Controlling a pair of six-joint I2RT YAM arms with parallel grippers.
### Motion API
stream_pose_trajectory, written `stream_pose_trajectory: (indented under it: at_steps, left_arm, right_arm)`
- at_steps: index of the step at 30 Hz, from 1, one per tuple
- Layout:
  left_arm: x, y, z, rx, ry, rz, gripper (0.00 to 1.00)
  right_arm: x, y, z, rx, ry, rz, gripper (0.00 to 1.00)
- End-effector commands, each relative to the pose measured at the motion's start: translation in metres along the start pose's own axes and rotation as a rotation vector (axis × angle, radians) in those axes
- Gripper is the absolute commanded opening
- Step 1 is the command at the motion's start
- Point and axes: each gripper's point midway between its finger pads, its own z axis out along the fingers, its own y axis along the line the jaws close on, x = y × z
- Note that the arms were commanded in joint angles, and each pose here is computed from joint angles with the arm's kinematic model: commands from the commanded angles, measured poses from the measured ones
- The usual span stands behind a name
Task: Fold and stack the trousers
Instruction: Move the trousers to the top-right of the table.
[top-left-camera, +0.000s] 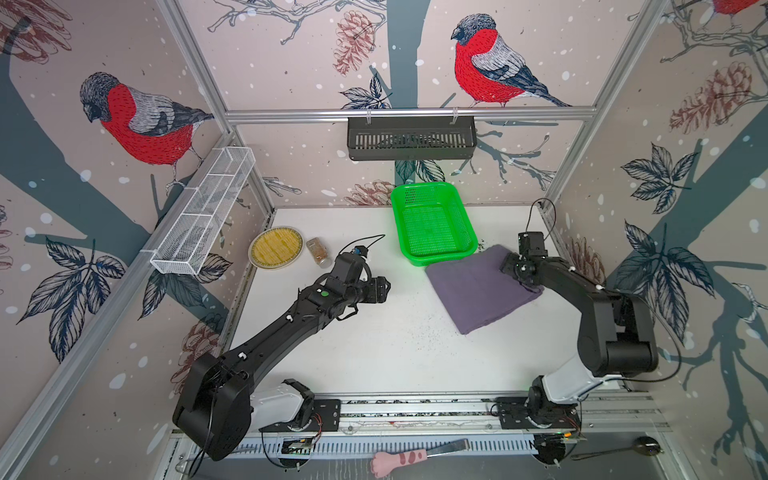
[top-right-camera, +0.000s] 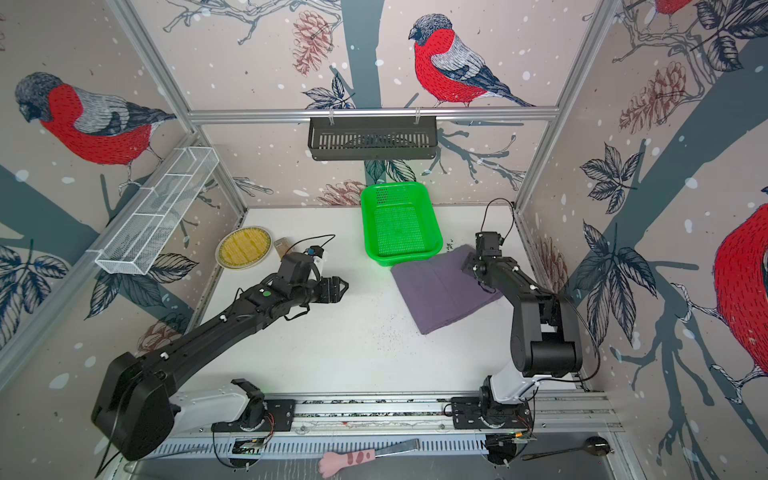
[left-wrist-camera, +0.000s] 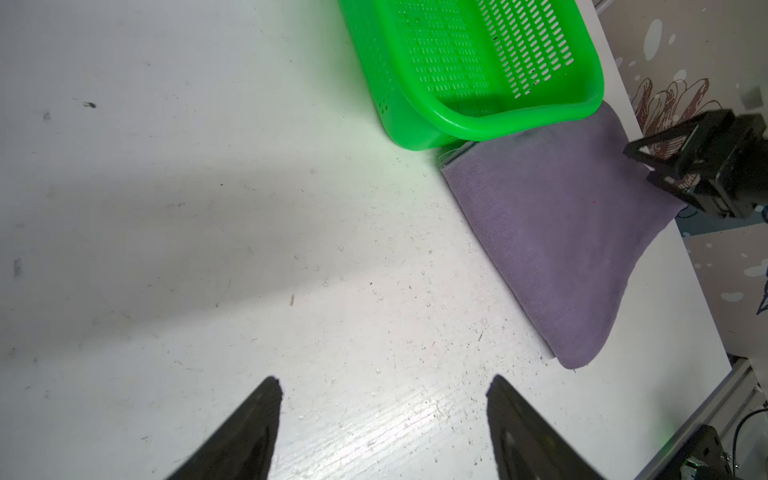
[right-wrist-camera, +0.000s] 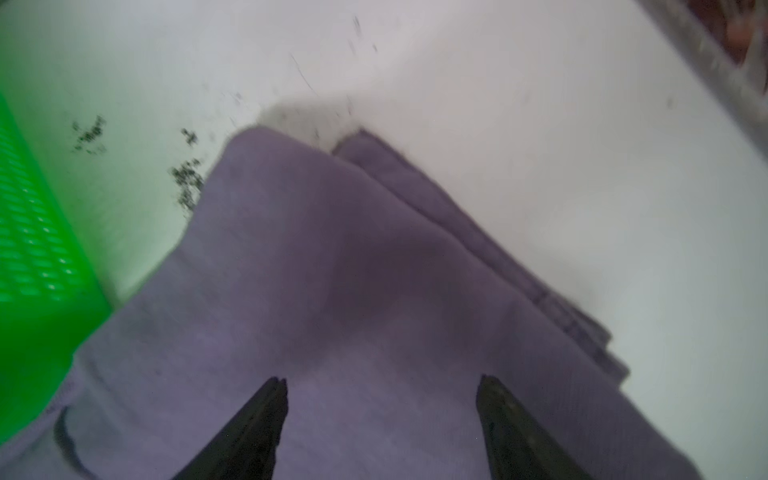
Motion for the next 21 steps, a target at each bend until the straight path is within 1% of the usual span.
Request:
stream_pose_trajectory:
  at_steps: [1, 2, 3, 6, 9, 12, 17, 19, 21]
  left_arm:
    - [-0.005, -0.001, 0.003, 0.029, -0.016, 0.014, 0.78]
    - [-0.006, -0.001, 0.004, 0.032, -0.013, 0.015, 0.78]
    - [-0.007, 0.000, 0.005, 0.033, -0.014, 0.016, 0.78]
    - [-0.006, 0.001, 0.006, 0.033, -0.009, 0.019, 0.78]
    - [-0.004, 0.004, 0.005, 0.023, -0.001, 0.022, 0.79]
    - [-0.003, 0.006, 0.003, 0.018, -0.003, 0.016, 0.78]
    - [-0.001, 0.009, 0.002, 0.009, -0.003, 0.008, 0.78]
    - [-0.002, 0.010, 0.003, 0.007, -0.001, 0.004, 0.78]
    - [-0.002, 0.010, 0.003, 0.004, 0.001, 0.004, 0.78]
  right_arm:
    - [0.015, -0.002, 0.004, -0.020, 0.020, 0.123, 0.78]
    - [0.017, -0.003, 0.007, -0.014, 0.022, 0.118, 0.79]
    - [0.017, -0.008, 0.013, 0.005, 0.027, 0.115, 0.81]
    - [0.014, -0.023, 0.029, 0.070, 0.041, 0.087, 0.82]
    - [-0.004, -0.037, 0.037, 0.119, 0.008, 0.049, 0.82]
    - [-0.023, -0.050, 0.052, 0.163, 0.007, 0.023, 0.82]
    - [-0.055, -0.041, 0.084, 0.119, 0.021, -0.064, 0.82]
    - [-0.072, -0.032, 0.094, 0.101, 0.002, -0.137, 0.82]
    - [-0.086, -0.021, 0.108, 0.081, 0.015, -0.208, 0.82]
